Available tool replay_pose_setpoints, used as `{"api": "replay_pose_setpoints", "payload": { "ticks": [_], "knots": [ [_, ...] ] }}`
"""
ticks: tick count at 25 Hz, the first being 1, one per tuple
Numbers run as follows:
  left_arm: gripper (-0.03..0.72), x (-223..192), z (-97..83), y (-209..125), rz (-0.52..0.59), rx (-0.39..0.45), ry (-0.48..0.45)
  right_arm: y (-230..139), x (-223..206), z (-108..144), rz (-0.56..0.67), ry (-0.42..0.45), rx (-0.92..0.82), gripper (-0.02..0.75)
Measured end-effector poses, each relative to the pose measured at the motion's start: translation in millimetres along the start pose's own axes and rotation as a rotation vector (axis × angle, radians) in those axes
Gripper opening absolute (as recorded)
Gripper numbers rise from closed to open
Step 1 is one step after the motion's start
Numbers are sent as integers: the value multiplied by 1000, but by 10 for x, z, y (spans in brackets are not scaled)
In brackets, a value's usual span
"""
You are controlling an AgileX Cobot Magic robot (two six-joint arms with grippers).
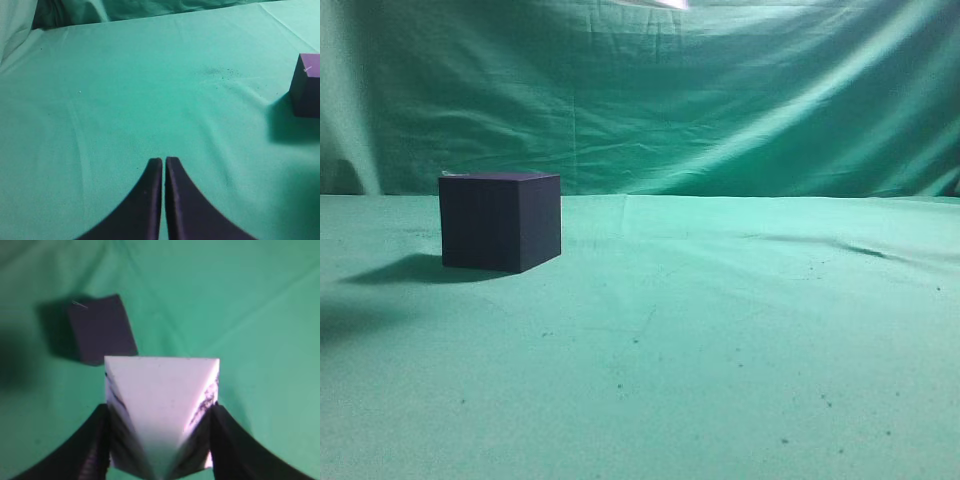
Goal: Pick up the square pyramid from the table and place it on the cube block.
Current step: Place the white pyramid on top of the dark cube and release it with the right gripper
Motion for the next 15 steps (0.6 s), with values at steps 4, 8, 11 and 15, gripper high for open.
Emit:
{"api": "replay_pose_setpoints", "payload": {
  "ticks": [4, 8, 11, 15],
  "knots": [
    [0, 0, 0, 0, 0, 0, 0, 144, -306, 395, 42, -12, 110, 379],
    [0, 0, 0, 0, 0, 0, 0, 146, -726, 570, 110, -10, 159, 379],
    [0, 0, 0, 0, 0, 0, 0, 154, -954, 572, 139, -28, 169, 379],
    [0, 0, 0, 0, 0, 0, 0, 165, -1117, 507, 156, -57, 182, 379]
  ]
}}
Point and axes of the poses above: a point on each arm's last joint axis where the gripper is mounted, x pointing back along that axis away from the gripper, z along the wrist's bending axis when the last joint is at zero, y = z × x, the point moved 9 cm from there along -x, pointing out along that axis toward the gripper, and after that the axes turned 14 degrees about -x, right-handed, at the moved point
